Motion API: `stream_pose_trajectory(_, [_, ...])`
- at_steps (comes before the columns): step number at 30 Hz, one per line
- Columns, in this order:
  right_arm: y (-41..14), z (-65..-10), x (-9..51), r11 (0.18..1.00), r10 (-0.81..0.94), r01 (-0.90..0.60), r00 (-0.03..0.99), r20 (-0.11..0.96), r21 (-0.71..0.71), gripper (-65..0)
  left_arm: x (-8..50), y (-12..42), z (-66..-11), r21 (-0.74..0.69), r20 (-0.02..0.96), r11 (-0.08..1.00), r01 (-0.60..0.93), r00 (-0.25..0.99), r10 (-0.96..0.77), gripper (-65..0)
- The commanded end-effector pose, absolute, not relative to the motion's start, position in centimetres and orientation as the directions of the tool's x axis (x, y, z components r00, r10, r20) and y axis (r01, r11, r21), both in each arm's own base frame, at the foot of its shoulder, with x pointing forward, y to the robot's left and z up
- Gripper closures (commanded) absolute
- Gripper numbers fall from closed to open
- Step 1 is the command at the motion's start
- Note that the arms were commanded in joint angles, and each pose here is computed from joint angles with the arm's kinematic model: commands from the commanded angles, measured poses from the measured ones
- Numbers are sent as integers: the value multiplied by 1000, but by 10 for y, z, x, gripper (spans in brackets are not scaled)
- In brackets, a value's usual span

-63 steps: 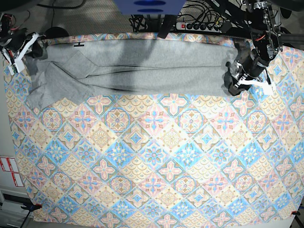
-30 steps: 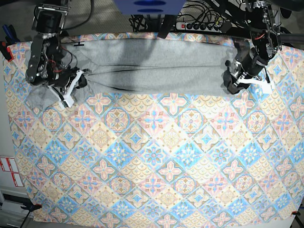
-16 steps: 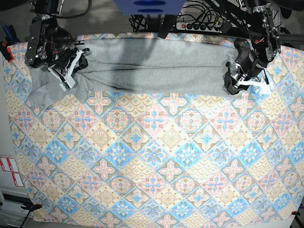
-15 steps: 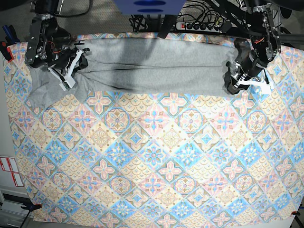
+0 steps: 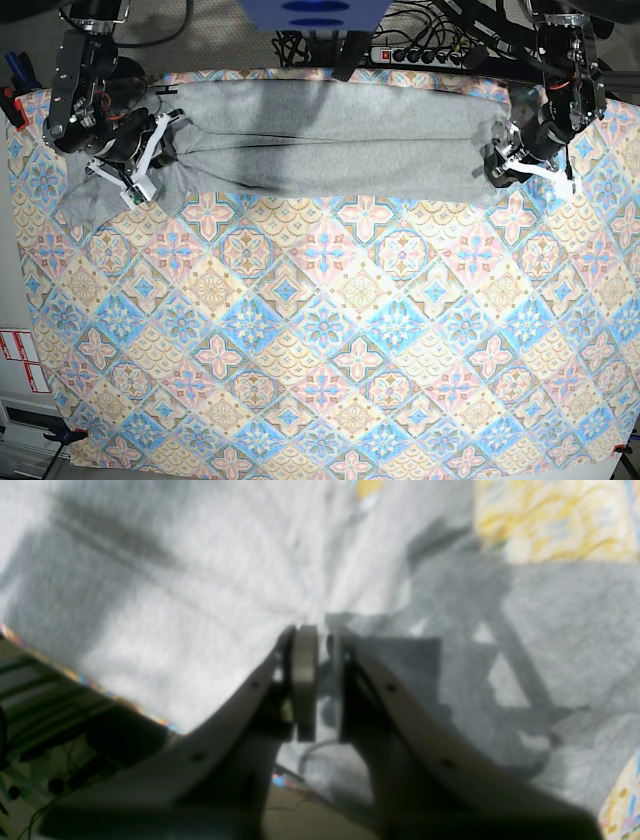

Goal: Fold the T-shirt properly
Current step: 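Grasp both ends of the grey strip with both grippers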

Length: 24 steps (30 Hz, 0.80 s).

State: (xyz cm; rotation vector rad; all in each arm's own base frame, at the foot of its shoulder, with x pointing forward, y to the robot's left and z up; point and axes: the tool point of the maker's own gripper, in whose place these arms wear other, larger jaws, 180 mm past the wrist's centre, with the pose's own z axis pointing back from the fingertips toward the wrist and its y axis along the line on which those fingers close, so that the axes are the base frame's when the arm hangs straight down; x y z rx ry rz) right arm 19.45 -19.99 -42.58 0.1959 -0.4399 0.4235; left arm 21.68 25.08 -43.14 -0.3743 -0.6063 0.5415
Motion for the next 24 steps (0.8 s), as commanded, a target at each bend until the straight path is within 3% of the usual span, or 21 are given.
stream_pose_trajectory(1, [-203, -420, 198, 893, 362, -444, 808, 465, 76, -56, 221, 261, -423, -450, 468, 828, -335, 701, 538, -203])
stream_pose_trajectory(8, [-203, -424, 196, 895, 355, -437, 816, 456, 86, -57, 213, 246, -433, -360, 376, 903, -233, 850, 369, -216])
stream_pose_trajectory(14, [-204, -426, 202, 899, 341, -427, 820, 460, 96, -57, 211, 254, -436, -298, 371, 931, -212, 873, 317, -343])
stream_pose_trajectory(24, [-204, -429, 201, 900, 336, -423, 825, 454, 102, -57, 209, 265, -441, -211, 378, 957, -198, 886, 267, -345])
